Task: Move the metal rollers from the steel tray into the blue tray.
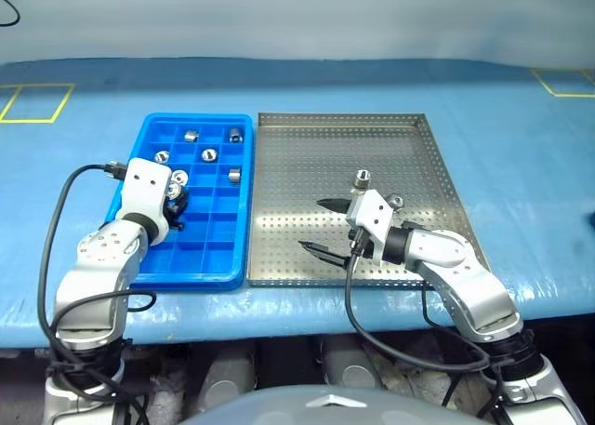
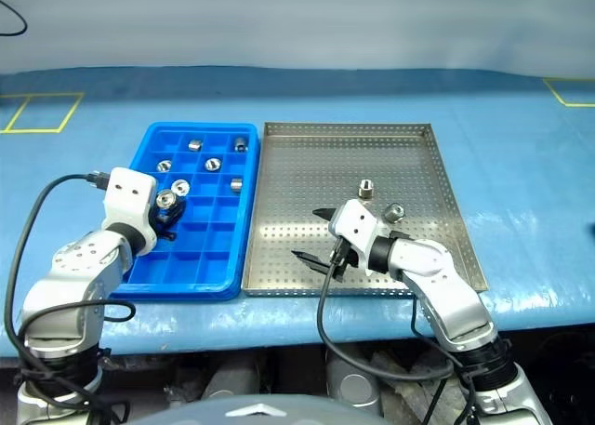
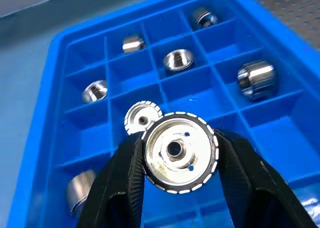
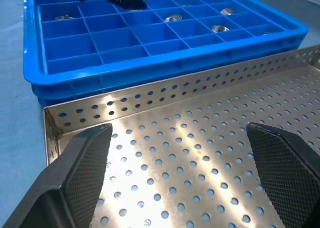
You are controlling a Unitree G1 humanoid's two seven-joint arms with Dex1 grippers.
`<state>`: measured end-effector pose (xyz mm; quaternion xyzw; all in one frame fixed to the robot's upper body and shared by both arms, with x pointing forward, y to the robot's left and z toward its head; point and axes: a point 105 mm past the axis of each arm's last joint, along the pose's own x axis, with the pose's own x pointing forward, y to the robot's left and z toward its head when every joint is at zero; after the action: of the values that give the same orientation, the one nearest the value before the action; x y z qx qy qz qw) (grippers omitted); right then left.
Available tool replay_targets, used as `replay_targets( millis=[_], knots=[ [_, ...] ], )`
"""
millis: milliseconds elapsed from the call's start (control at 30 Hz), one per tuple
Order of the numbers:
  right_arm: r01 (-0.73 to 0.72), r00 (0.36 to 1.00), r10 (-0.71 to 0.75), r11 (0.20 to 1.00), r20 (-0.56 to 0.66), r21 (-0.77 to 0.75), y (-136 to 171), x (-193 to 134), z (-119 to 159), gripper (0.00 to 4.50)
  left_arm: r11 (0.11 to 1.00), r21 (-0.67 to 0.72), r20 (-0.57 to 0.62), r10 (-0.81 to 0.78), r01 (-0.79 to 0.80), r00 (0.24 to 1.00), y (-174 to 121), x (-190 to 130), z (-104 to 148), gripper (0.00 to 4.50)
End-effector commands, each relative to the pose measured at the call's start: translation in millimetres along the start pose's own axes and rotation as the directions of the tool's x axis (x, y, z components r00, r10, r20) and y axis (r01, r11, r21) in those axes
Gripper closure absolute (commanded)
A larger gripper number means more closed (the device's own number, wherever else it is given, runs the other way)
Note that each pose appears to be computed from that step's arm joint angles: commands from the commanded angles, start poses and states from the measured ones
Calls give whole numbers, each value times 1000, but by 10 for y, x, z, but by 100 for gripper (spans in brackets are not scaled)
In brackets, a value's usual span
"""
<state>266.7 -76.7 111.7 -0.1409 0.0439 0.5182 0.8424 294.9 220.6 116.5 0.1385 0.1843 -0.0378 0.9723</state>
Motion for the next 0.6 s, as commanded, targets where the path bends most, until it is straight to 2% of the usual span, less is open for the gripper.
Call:
replay_targets(
  millis=[33, 567, 600],
  knots=[
    [-12, 999, 13, 1000, 39, -28, -8, 7, 108, 0, 999, 30, 28, 20, -21, 999, 15, -67, 81, 269],
    [14, 999, -13, 999, 33, -34, -34, -17, 109, 0, 1000, 12, -61, 7, -6, 998, -48, -77, -206, 269],
    [15, 999, -14, 999, 33, -34, -36, -15, 108, 0, 1000, 14, -61, 15, -14, 998, -33, -78, -208, 234]
  ],
)
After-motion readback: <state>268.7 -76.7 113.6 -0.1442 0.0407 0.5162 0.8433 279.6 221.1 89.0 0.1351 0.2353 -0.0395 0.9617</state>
